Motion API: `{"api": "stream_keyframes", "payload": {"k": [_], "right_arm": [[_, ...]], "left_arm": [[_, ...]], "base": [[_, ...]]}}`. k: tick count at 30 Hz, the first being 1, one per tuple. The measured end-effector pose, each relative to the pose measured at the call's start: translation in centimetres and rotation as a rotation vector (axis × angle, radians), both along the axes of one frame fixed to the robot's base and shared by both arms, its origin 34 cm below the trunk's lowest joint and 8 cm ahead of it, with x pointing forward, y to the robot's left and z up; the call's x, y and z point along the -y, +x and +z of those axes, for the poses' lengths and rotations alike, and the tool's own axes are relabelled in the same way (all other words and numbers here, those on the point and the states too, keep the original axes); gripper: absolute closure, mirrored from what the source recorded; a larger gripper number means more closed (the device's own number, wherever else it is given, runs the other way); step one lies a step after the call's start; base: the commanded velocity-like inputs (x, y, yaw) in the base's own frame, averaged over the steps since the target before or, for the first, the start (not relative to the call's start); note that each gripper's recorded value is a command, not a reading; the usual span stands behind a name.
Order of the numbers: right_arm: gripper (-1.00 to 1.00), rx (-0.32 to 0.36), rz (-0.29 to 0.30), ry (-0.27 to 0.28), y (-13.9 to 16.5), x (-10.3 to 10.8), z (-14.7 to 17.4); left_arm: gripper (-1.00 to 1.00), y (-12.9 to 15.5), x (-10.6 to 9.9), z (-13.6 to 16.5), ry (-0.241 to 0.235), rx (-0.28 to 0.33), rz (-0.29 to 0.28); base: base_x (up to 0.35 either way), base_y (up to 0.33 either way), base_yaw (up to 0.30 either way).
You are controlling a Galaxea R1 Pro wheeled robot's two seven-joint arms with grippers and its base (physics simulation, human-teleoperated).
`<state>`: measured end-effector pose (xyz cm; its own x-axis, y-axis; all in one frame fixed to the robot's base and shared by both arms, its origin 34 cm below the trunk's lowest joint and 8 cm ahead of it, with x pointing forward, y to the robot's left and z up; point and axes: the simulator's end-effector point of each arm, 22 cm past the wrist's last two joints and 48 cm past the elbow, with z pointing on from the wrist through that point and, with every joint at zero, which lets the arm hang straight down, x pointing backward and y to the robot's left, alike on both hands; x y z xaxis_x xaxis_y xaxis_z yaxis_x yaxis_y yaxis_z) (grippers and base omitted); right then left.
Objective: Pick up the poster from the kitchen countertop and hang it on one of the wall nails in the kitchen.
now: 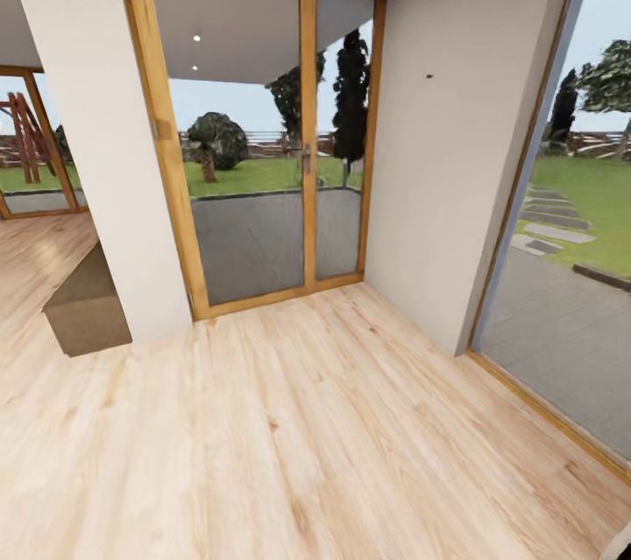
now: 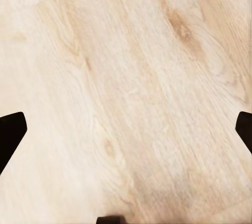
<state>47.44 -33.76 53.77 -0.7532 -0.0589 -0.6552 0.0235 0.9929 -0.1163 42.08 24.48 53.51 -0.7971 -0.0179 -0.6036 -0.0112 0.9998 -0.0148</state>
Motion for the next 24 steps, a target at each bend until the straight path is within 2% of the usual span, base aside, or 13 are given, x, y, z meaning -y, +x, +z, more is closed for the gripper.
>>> {"api": "stream_keyframes", "payload": {"k": [18, 24], "right_arm": [[-1.0, 0.0, -0.001, -0.001, 0.01, 0.04, 0.01], [-1.0, 0.001, -0.003, -0.001, 0.02, 0.07, 0.05]], "left_arm": [[-1.0, 0.03, 0.0, 0.02, 0.0, 0.002, 0.0], [-1.0, 0.02, -0.04, 0.04, 0.001, 0.002, 0.001]], "base": [[0.006, 0.008, -0.291], [0.083, 0.079, -0.125]]}}
